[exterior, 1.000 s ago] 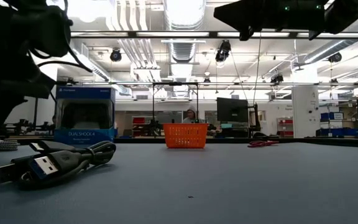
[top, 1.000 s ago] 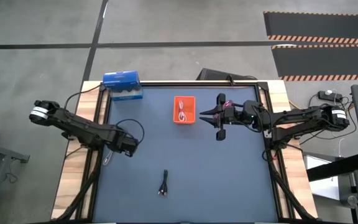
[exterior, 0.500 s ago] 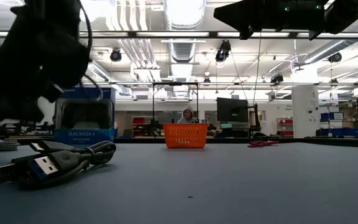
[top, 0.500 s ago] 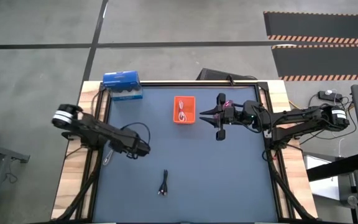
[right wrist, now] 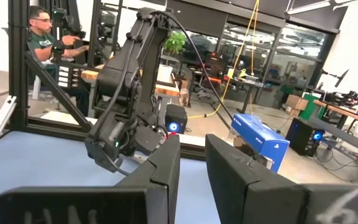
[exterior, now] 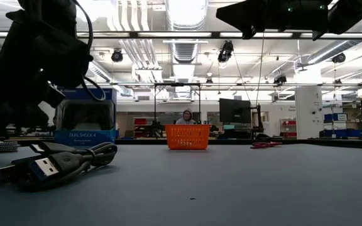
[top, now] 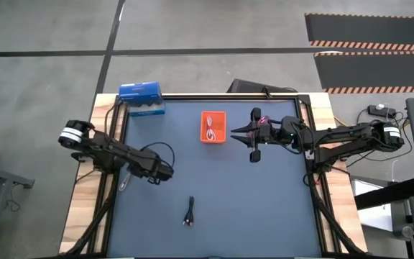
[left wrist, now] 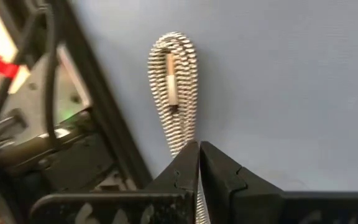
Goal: Pick and place USB-C Cables
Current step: Put the black white charger cable into the orange bin
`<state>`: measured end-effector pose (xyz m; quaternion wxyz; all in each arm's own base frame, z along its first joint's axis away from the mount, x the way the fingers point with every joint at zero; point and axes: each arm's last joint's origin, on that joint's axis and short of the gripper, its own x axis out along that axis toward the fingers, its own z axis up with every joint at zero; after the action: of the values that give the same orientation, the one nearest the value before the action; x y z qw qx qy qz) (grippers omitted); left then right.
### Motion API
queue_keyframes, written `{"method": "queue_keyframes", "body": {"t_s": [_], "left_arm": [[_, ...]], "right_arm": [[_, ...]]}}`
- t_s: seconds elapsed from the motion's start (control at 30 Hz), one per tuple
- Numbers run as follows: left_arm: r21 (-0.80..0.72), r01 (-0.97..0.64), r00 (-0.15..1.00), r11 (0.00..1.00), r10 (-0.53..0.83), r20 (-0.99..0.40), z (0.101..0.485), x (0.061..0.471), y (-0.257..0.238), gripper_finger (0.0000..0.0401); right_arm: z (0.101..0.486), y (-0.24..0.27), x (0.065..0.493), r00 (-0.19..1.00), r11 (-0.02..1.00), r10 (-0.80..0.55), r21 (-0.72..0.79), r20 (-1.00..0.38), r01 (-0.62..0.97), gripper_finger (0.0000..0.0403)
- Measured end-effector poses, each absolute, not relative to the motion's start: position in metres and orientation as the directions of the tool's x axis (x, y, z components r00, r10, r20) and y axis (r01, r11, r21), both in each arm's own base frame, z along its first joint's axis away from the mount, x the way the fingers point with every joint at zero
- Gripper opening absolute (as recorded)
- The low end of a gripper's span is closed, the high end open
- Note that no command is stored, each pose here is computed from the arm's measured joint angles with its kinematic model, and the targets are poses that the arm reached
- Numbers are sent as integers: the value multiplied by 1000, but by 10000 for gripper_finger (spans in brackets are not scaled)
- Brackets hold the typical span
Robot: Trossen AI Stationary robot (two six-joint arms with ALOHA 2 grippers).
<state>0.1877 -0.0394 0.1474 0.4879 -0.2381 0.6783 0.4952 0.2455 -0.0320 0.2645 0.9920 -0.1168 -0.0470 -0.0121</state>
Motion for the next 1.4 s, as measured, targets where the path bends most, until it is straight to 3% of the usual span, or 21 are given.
{"method": "queue_keyframes", "body": {"t_s": [0.4,0.73,0.87,1.2,1.4], "left_arm": [[435,-808,-411,397,149,-899,141,181,-38,10],[446,-811,-422,379,148,-894,139,178,-37,132],[454,-807,-429,377,154,-890,137,176,-37,156],[439,-818,-412,372,154,-898,128,171,-36,157],[428,-828,-401,362,151,-904,127,172,-36,121]], "right_arm": [[264,-32,246,995,973,-13,-230,96,35,68],[264,-32,246,995,973,-13,-230,96,35,68],[264,-32,245,995,973,-13,-230,95,35,68],[264,-32,246,996,973,-14,-229,92,34,68],[264,-32,246,996,973,-13,-226,91,34,68]]}}
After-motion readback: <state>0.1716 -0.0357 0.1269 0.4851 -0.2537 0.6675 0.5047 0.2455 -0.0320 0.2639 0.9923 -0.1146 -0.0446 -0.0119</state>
